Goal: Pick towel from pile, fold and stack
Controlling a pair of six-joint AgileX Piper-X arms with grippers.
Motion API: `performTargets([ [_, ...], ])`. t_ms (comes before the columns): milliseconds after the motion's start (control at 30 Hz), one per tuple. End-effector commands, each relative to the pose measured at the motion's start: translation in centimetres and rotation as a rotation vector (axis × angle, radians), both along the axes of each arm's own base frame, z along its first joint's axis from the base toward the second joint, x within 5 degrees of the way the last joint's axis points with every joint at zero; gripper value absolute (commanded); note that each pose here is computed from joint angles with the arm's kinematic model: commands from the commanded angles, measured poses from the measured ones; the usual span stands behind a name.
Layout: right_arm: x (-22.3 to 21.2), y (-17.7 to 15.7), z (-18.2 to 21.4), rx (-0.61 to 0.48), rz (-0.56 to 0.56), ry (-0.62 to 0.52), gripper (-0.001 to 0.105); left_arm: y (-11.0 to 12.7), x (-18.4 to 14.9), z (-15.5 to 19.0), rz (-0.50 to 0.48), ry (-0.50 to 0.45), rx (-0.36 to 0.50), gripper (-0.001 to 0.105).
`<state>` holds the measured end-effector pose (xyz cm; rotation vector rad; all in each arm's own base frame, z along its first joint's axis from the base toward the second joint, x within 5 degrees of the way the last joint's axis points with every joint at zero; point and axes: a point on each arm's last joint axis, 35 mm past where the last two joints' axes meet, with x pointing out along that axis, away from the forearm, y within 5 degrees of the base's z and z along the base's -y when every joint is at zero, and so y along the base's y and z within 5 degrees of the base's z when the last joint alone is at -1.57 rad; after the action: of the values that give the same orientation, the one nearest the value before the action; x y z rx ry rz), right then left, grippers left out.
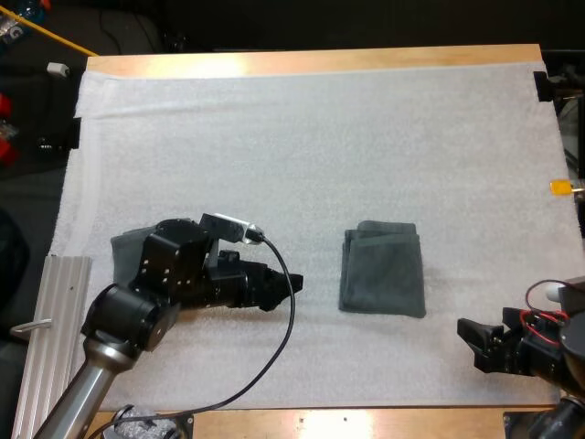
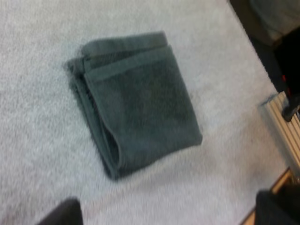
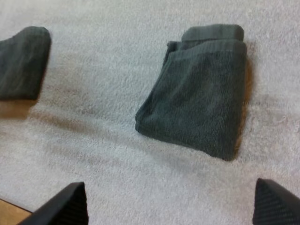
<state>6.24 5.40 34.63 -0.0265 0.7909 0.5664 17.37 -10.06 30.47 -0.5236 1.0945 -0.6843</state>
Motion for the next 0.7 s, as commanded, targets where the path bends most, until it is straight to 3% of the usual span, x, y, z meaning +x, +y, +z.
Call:
performTargets([
  [0,-0.2,-0.1,0.1,0.002,0.011,-0.001,0.070,-0.4,0.4,-0.2,-0.018,-0.005,-0.010,0.071],
  [233,-0.2,-0.1,0.1,0.003,0.011,-0.001,0.070,-1.9,2.6,-2.0,-0.046,0.052,-0.037,0.071],
  [333,-0.2,-0.1,0.1,0.003,0.011,-0.001,0.070,-3.8,3.3,-3.2,-0.068,0.068,-0.030,0.071],
  [500,-0.2,-0.1,0.1,0.003,0.011,-0.001,0.070,-6.1,4.5,-5.2,-0.053,0.061,0.013,0.071],
  [667,-0.2,-0.1,0.1,0.003,0.011,-0.001,0.070,-7.2,6.1,-8.0,-0.035,0.111,0.037,0.071],
])
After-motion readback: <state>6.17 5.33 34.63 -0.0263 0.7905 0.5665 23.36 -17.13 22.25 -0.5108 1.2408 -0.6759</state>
